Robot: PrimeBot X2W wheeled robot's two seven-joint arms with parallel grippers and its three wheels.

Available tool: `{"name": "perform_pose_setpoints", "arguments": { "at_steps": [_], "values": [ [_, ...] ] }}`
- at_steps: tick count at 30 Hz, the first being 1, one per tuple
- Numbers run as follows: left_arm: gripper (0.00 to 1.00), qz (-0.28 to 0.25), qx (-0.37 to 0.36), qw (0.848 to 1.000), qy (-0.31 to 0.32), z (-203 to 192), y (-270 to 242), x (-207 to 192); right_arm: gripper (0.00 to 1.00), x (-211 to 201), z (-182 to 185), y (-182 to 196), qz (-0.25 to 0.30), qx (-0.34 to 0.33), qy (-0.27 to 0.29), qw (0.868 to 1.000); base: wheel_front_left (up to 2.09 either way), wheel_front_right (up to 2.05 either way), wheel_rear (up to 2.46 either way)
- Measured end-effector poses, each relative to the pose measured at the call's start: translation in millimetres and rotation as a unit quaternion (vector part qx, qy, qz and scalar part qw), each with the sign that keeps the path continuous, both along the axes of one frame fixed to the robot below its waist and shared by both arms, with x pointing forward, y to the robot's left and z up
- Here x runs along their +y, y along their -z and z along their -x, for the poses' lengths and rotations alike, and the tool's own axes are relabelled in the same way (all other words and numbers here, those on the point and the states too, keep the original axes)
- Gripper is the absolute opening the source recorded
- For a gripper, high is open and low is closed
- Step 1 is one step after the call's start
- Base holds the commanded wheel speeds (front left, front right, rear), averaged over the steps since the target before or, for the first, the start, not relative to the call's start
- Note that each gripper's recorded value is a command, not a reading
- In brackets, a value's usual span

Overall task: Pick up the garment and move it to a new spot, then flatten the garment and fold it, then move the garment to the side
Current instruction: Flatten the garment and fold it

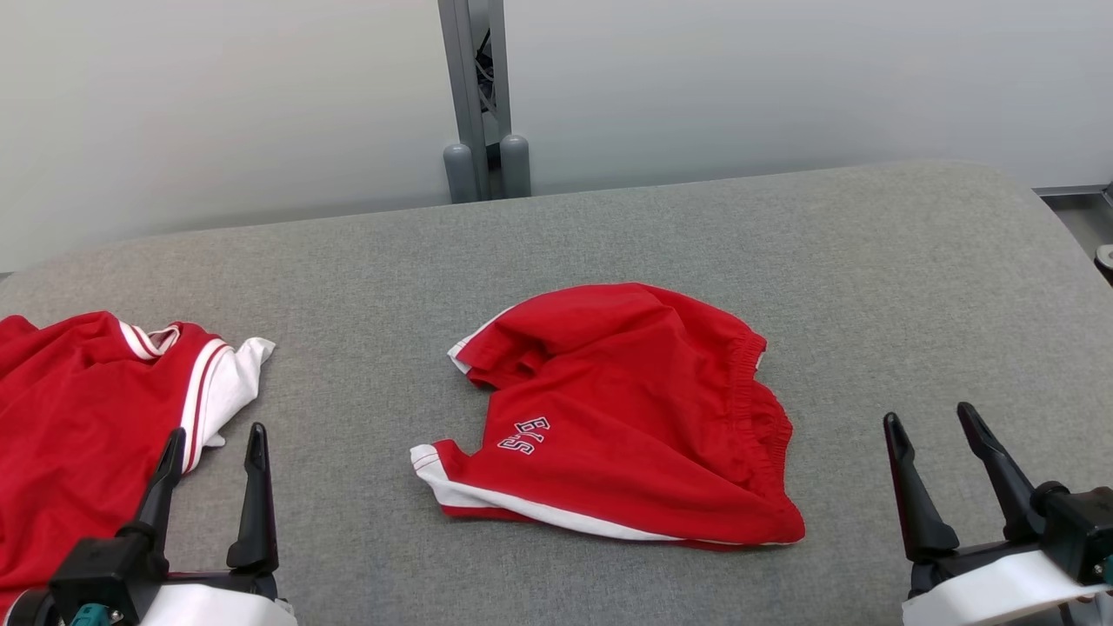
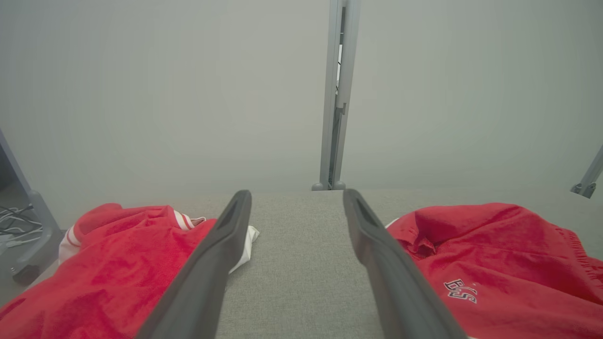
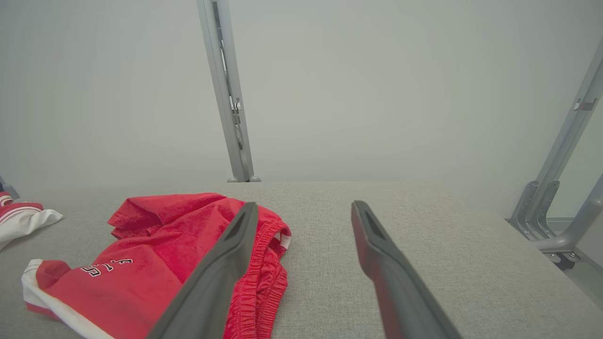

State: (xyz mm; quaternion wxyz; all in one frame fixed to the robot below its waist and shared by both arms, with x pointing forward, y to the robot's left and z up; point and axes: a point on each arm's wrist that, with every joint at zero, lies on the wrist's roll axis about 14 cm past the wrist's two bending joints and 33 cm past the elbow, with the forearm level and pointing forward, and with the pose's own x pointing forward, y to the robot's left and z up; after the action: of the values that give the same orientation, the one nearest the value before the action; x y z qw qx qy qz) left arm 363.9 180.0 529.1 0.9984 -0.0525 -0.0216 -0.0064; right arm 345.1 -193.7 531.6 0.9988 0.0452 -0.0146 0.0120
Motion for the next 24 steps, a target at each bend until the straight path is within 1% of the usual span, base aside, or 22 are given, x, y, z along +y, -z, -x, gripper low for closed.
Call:
{"name": "perform_pose_setpoints", "arguments": {
  "at_steps": [13, 16, 20, 24],
  "values": [
    [1.0, 0.005, 0.002, 1.0, 0.006, -2, 1, -4, 1.0, 11, -3, -1, -0.002, -0.001, -0.015, 1.0, 0.0, 0.0, 0.0],
    [1.0, 0.006, 0.003, 1.0, 0.008, -4, 2, -5, 1.0, 20, -7, -1, 0.007, 0.002, -0.029, 1.0, 0.0, 0.0, 0.0],
    [1.0, 0.008, 0.006, 1.0, 0.013, -10, 5, -9, 1.0, 46, -10, 20, 0.027, 0.041, -0.071, 0.996, 0.0, 0.0, 0.0],
    [1.0, 0.01, 0.014, 1.0, 0.014, -17, 11, -11, 1.0, 64, -5, 52, 0.055, 0.097, -0.117, 0.987, 0.0, 0.0, 0.0]
  ]
}}
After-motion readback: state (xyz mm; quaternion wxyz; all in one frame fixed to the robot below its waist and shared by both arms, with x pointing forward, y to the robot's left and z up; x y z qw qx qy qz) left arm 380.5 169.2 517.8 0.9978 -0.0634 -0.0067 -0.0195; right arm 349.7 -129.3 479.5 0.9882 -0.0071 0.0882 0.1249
